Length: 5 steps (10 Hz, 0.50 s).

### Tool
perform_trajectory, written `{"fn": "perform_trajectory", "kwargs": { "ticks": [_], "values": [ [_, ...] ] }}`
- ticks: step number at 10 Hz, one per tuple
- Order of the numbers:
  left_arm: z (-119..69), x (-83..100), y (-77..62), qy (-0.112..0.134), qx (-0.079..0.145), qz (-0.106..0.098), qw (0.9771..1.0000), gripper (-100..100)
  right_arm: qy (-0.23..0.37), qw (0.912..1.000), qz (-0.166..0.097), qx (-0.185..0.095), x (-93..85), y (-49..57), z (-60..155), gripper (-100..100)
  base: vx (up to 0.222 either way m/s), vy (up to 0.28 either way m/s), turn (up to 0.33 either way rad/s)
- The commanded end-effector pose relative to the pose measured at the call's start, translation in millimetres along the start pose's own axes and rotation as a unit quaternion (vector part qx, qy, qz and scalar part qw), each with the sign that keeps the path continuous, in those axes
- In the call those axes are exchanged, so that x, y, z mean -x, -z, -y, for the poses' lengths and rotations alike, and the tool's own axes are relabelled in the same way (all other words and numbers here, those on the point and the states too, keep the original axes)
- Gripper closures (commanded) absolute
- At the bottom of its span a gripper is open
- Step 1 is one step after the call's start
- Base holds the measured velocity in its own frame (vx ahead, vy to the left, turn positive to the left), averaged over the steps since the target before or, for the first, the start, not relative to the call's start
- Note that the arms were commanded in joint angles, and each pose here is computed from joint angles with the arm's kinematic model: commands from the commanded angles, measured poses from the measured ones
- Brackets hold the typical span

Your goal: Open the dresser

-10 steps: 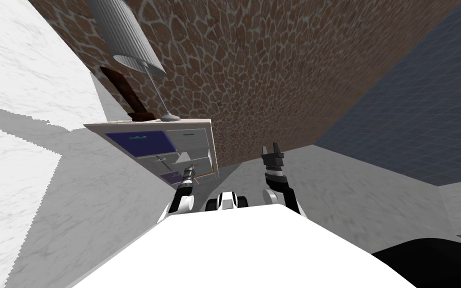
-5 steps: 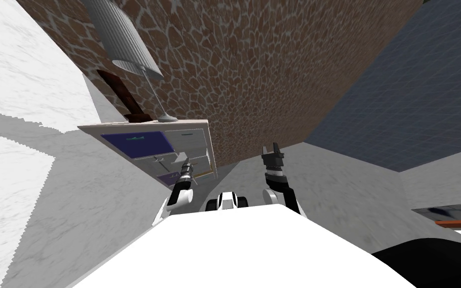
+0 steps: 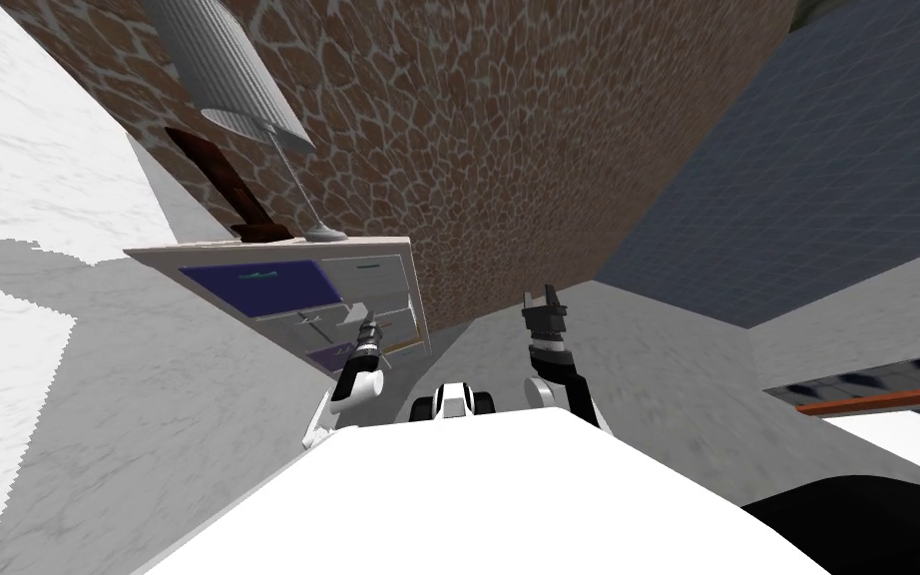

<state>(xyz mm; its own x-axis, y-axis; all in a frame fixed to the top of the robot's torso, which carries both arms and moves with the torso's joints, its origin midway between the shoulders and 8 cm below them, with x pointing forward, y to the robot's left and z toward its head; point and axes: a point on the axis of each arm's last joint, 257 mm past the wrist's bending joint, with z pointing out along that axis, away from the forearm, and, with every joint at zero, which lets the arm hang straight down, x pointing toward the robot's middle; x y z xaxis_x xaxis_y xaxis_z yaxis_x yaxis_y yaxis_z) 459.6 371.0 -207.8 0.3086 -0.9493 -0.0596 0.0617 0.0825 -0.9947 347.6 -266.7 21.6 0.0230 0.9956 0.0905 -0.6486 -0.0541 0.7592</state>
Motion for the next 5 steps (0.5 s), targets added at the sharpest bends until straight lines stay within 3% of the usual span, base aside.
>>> {"fn": "perform_trajectory", "kwargs": {
  "ticks": [1,5],
  "values": [
    [-2.2,-0.1,0.6,0.0,0.002,0.0,1.0,0,0.0,1.0,0.0,0.0,0.0,0.0,0.0,0,0.0,0.0,0.0],
    [-5.2,0.1,1.4,0.0,0.006,0.0,1.0,0,0.0,1.0,0.0,0.0,0.0,0.0,0.0,0,0.0,0.0,0.0]
  ]
}}
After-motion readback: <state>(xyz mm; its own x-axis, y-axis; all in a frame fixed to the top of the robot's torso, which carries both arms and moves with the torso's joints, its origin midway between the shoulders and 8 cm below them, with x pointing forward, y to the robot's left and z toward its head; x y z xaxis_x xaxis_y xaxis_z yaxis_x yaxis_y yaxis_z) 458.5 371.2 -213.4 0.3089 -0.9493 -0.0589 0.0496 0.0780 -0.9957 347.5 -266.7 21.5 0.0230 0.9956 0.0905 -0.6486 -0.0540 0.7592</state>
